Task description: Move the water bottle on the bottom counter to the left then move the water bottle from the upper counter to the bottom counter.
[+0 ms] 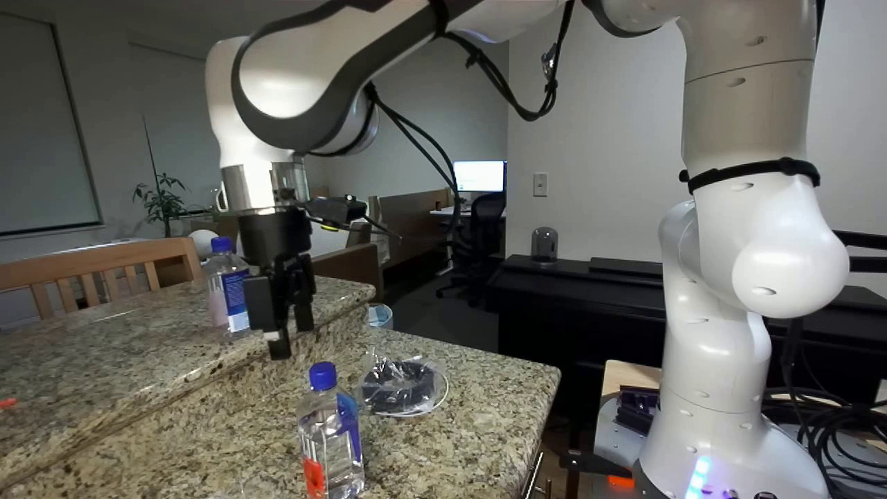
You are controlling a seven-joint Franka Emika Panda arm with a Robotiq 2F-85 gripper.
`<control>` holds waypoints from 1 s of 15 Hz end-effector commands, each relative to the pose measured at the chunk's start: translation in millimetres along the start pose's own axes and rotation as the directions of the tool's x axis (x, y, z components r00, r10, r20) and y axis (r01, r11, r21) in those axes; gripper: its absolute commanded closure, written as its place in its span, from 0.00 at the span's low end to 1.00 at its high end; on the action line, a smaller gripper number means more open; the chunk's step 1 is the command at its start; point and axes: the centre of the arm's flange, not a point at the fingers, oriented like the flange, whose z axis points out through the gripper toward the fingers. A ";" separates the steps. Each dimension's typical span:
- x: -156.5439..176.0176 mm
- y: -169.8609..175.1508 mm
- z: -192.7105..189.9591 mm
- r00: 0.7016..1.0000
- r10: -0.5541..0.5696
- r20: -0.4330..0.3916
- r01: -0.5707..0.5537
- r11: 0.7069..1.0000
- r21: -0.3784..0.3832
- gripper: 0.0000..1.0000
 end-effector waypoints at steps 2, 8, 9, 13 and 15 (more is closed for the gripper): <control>12.4 37.5 -55.9 0.996 0.046 -0.073 -0.048 0.998 -0.029 0.00; 46.4 107.4 -135.1 0.949 0.190 -0.252 -0.228 0.965 -0.129 0.00; 50.6 116.2 -143.3 0.937 0.215 -0.276 -0.258 0.957 -0.130 0.00; 72.3 145.4 -141.8 0.881 0.318 -0.350 -0.368 0.926 -0.084 0.00; 83.7 153.9 -119.8 0.860 0.348 -0.373 -0.399 0.914 -0.068 0.00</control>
